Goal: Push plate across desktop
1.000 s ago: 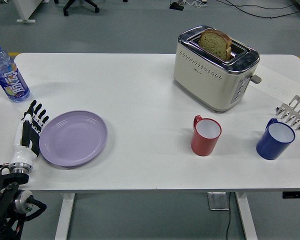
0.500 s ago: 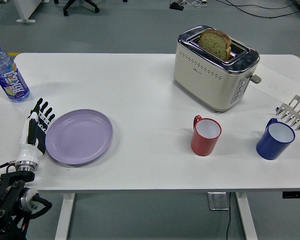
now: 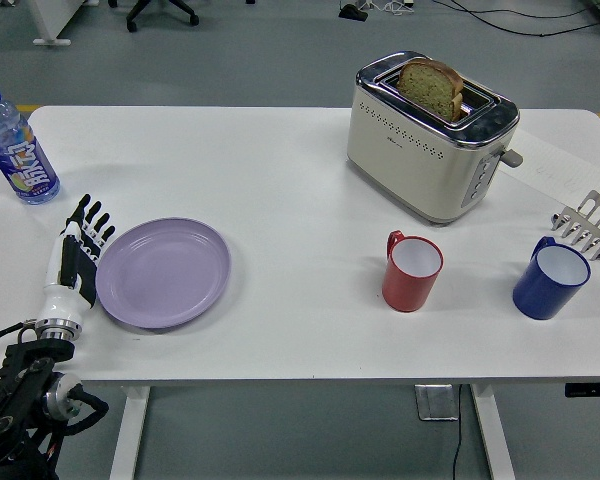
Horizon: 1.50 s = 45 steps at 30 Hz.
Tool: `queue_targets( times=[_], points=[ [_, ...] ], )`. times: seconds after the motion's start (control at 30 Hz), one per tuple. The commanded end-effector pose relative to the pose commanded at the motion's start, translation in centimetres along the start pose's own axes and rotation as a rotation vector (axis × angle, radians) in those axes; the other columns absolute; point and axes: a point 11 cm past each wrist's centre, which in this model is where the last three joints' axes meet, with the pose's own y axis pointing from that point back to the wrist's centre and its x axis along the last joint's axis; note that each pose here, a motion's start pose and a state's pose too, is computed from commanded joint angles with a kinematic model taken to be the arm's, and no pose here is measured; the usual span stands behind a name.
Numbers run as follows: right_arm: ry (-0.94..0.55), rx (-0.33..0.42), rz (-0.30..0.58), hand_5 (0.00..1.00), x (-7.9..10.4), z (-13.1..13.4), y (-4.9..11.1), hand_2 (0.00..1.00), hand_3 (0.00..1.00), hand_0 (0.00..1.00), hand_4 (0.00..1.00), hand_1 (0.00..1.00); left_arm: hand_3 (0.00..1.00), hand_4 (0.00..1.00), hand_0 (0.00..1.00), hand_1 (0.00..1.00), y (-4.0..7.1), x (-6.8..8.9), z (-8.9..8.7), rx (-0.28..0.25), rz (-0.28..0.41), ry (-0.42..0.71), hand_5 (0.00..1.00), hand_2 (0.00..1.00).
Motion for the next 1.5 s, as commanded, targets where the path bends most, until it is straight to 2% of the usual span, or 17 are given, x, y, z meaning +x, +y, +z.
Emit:
queue_targets(
  times=[0.5, 1.5],
  points=[
    [0.006, -0.001, -0.001, 0.382, 0.0, 0.2, 0.0, 0.656, 0.640, 0.612, 0.164, 0.554, 0.998, 0.512, 0.887, 0.929, 0.0, -0.7, -0.2, 0.002, -0.018, -0.003, 0.998, 0.987],
    [0.018, 0.009, -0.005, 0.381, -0.1, -0.5, 0.0, 0.656, 0.640, 0.613, 0.164, 0.554, 0.998, 0.506, 0.882, 0.926, -1.2, -2.6, 0.0, 0.005, -0.076, -0.031, 0.998, 0.980]
  ],
)
